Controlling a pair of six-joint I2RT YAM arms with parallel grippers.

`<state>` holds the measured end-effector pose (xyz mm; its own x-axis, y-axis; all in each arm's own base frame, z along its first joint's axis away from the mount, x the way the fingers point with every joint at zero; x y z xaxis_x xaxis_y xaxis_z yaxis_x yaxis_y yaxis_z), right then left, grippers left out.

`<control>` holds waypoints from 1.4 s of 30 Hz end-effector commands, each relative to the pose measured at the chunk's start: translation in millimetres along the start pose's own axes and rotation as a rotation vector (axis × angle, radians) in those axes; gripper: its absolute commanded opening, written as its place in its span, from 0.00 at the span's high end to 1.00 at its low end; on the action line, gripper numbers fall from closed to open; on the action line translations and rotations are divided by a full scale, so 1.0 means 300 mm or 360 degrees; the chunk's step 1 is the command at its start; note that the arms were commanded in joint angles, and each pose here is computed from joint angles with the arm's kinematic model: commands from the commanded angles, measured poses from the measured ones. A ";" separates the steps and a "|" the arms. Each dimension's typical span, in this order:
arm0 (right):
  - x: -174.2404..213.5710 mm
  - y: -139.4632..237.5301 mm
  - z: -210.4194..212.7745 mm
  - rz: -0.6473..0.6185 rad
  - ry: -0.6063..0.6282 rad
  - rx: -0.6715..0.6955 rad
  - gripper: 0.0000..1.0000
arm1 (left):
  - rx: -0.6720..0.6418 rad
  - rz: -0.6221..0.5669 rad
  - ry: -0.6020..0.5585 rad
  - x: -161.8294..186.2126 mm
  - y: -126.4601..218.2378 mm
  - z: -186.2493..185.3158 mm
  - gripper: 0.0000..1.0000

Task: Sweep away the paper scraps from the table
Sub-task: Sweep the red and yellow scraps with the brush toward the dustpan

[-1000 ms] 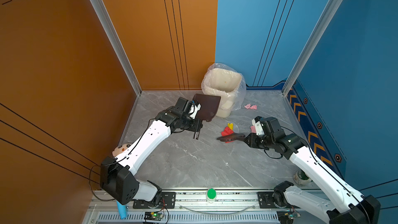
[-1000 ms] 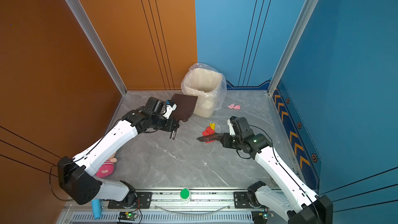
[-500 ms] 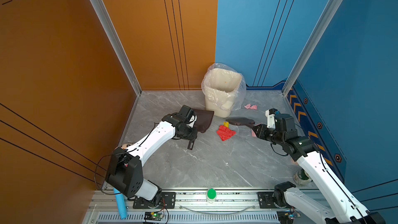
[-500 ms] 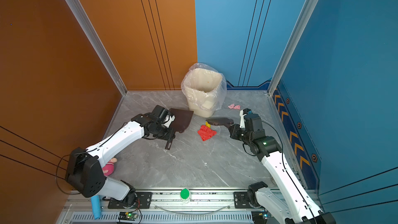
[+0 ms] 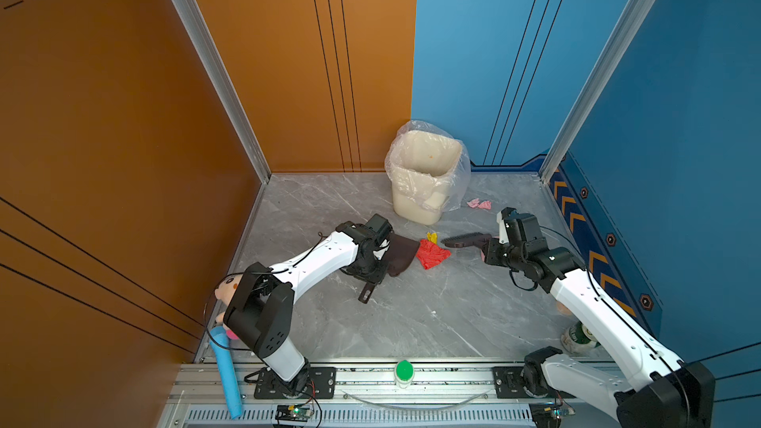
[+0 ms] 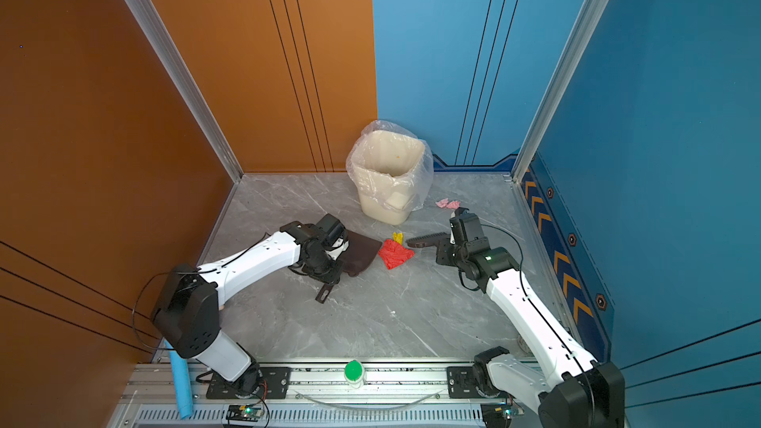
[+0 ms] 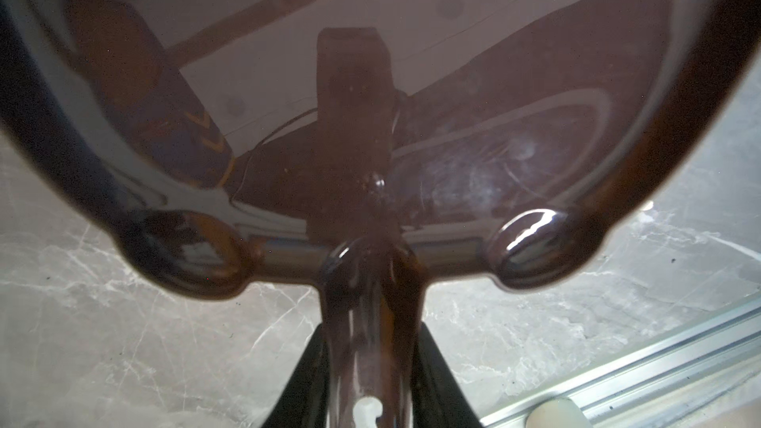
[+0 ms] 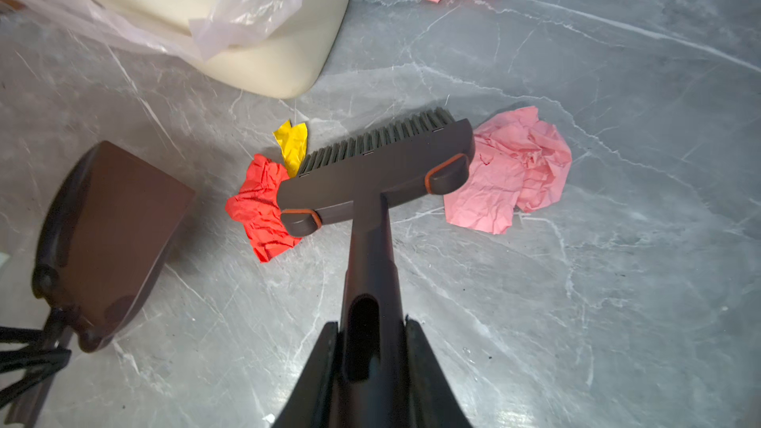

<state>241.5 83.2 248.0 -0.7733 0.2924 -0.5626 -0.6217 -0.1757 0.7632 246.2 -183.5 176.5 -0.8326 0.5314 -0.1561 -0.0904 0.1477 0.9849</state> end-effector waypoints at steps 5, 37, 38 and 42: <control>0.001 0.006 0.054 0.0023 0.0216 0.0004 1.00 | -0.0015 0.0027 -0.0029 0.035 0.028 -0.021 1.00; -0.127 0.076 0.019 -0.0315 0.0032 -0.0054 1.00 | -0.0089 0.0187 -0.0025 0.134 0.024 -0.040 1.00; -0.129 0.068 0.020 -0.0307 0.0034 -0.0050 1.00 | -0.0089 0.0188 -0.0023 0.136 0.023 -0.040 1.00; -0.124 0.026 0.026 -0.0265 0.0064 -0.0010 1.00 | -0.0078 0.0203 -0.0022 0.142 0.017 -0.046 1.00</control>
<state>256.2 75.3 263.1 -0.7130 0.2711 -0.6466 -0.6944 -0.1457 0.7047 210.2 -174.9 173.8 -0.8276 0.5596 -0.0439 -0.0136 0.0581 0.9982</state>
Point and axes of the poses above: each gripper's point midway between its finger pads, its own y axis back along the fingers, its own z axis along the line the jaws close on, x = y × z, the point moved 9 cm from there along y, back along the fingers, and after that the axes turned 10 degrees about -y, right-handed, at the moved point
